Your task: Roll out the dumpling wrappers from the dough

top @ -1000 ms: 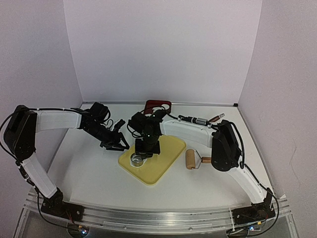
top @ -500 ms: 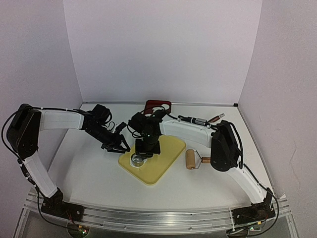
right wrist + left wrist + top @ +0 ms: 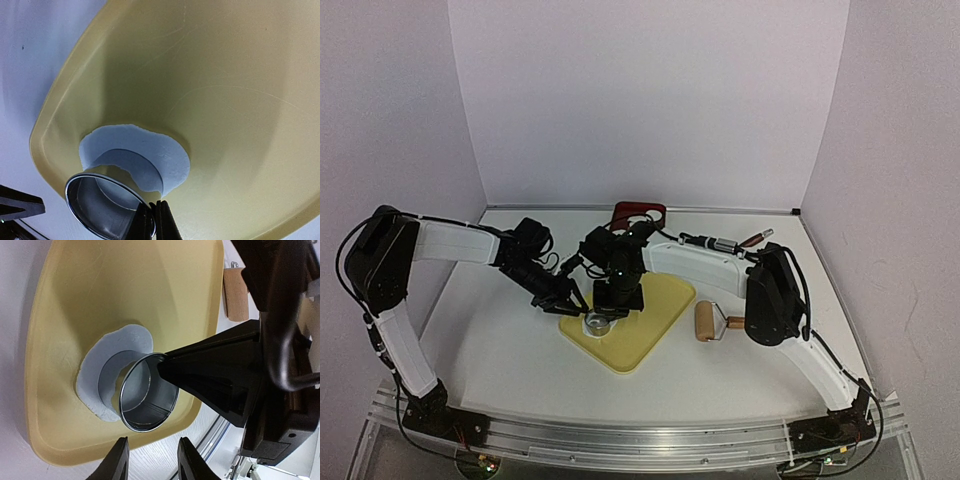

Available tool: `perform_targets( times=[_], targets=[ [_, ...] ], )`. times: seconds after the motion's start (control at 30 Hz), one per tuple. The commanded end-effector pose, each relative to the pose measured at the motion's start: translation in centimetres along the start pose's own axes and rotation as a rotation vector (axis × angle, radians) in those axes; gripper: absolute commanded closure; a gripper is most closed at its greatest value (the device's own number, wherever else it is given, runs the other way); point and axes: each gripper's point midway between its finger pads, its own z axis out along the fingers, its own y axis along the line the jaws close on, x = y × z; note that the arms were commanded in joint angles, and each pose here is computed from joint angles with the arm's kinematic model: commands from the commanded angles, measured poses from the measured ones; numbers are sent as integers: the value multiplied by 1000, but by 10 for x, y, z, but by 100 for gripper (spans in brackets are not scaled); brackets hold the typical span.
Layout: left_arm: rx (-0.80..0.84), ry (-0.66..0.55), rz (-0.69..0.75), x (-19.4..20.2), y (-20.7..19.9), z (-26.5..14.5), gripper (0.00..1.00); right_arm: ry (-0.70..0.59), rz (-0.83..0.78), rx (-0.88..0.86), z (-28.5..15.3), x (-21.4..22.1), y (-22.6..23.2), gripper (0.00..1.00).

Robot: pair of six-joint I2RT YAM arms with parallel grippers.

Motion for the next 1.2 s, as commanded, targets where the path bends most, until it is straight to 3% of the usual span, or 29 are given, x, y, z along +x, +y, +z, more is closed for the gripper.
perform_targets(
  times=[0.0, 0.6, 1.17],
  targets=[
    [32, -10, 52, -9, -9, 4, 68, 38, 1, 49, 21, 7, -12, 100],
    [-4, 1, 21, -13, 13, 21, 80, 61, -2, 44, 27, 11, -11, 100],
    [-95, 69, -32, 2, 46, 38, 97, 147, 8, 69, 53, 31, -23, 100]
  ],
)
